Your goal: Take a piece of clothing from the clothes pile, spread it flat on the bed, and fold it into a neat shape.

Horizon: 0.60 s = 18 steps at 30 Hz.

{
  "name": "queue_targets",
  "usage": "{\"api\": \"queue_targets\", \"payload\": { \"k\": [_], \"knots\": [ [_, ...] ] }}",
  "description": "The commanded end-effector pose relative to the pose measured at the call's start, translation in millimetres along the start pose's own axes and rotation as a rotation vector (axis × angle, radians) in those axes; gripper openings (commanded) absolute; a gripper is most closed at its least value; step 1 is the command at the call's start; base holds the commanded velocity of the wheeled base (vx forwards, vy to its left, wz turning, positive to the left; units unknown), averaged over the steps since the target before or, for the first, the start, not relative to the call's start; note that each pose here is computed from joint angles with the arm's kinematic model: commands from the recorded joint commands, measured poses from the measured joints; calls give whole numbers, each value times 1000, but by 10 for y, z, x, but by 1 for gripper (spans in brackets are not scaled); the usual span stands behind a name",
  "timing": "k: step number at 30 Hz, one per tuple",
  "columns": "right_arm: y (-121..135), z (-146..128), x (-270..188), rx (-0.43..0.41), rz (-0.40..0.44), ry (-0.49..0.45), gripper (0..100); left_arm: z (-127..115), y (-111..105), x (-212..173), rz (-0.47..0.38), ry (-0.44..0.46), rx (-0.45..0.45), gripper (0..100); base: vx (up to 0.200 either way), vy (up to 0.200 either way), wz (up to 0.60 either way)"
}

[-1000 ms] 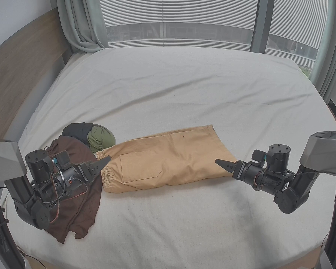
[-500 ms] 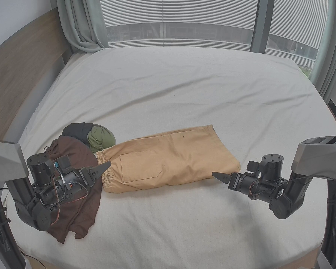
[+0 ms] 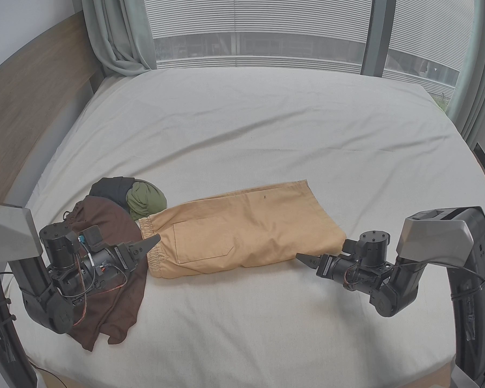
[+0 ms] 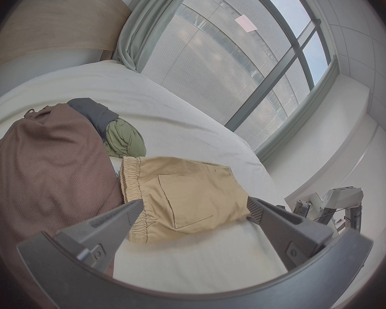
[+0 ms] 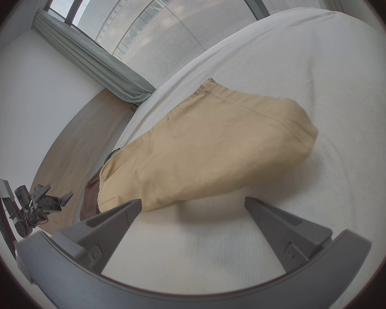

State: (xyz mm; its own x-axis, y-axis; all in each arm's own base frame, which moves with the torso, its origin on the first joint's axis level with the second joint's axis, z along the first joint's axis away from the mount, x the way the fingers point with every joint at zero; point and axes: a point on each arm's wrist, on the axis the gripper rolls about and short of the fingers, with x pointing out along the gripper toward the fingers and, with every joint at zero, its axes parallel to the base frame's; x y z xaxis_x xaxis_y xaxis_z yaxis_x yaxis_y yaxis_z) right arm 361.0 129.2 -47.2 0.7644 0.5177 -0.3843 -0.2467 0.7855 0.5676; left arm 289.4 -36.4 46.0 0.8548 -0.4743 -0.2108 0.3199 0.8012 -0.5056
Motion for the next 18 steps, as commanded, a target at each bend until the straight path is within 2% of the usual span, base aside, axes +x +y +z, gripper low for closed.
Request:
{"api": "queue_targets", "payload": {
  "k": [1, 6, 10, 18],
  "knots": [
    [-61, -88, 223, -2, 8, 2, 100, -28, 24, 11, 6, 10, -4, 100, 0, 0, 0],
    [-20, -82, 418, 0, 19, -46, 100, -23, 25, 7, 7, 8, -6, 100, 0, 0, 0],
    [61, -70, 577, 46, 30, -108, 100, -32, 26, 12, 5, 12, -7, 100, 0, 0, 0],
    [144, -34, 675, 61, 45, -161, 100, -27, 28, 9, 6, 10, -6, 100, 0, 0, 0]
  ]
}}
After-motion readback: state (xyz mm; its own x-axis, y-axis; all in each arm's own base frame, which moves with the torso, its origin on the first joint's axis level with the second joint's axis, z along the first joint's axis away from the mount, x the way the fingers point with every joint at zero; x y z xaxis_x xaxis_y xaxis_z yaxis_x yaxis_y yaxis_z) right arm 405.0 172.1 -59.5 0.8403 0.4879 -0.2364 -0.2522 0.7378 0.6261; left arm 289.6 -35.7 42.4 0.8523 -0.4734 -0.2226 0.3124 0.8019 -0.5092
